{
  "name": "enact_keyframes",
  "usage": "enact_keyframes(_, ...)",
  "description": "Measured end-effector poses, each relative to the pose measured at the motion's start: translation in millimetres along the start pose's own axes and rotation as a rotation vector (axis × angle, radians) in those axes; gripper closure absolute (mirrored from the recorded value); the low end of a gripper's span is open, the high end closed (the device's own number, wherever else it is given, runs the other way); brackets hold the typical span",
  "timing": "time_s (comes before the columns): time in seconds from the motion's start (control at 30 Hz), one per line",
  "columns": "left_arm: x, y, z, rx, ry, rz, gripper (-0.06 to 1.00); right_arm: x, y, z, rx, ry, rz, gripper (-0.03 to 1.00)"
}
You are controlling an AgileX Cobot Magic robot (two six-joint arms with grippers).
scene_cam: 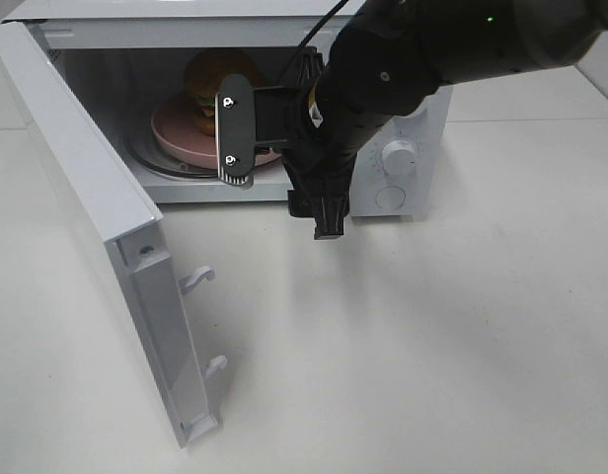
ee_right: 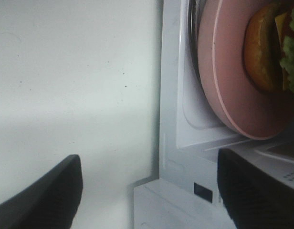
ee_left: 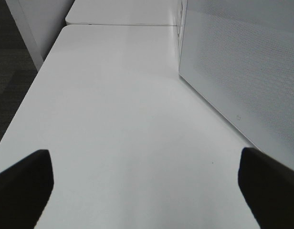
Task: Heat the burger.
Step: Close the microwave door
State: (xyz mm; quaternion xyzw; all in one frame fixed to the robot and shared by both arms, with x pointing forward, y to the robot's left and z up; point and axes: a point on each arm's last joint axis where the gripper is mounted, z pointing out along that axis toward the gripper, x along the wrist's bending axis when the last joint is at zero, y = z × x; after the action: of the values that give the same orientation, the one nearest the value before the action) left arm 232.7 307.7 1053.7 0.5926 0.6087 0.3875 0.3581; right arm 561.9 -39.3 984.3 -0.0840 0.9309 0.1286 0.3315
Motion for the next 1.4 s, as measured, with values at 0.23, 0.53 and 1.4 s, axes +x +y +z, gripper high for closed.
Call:
enact_keyframes(0.23, 0, 0, 0, 0.000, 0.000, 0.000, -0.03, 7, -12, -44, -0.015, -0.026, 0.220, 0.21)
enact_keyframes(0.53, 0, 0, 0, 0.000, 0.000, 0.000, -0.03, 14, -32, -102, 0.040, -0.034, 0.637, 0.21)
enact_keyframes(1.4, 0, 0, 0, 0.000, 0.000, 0.000, -0.03, 74, -98, -238, 0.378, 0.035, 1.052, 0.21)
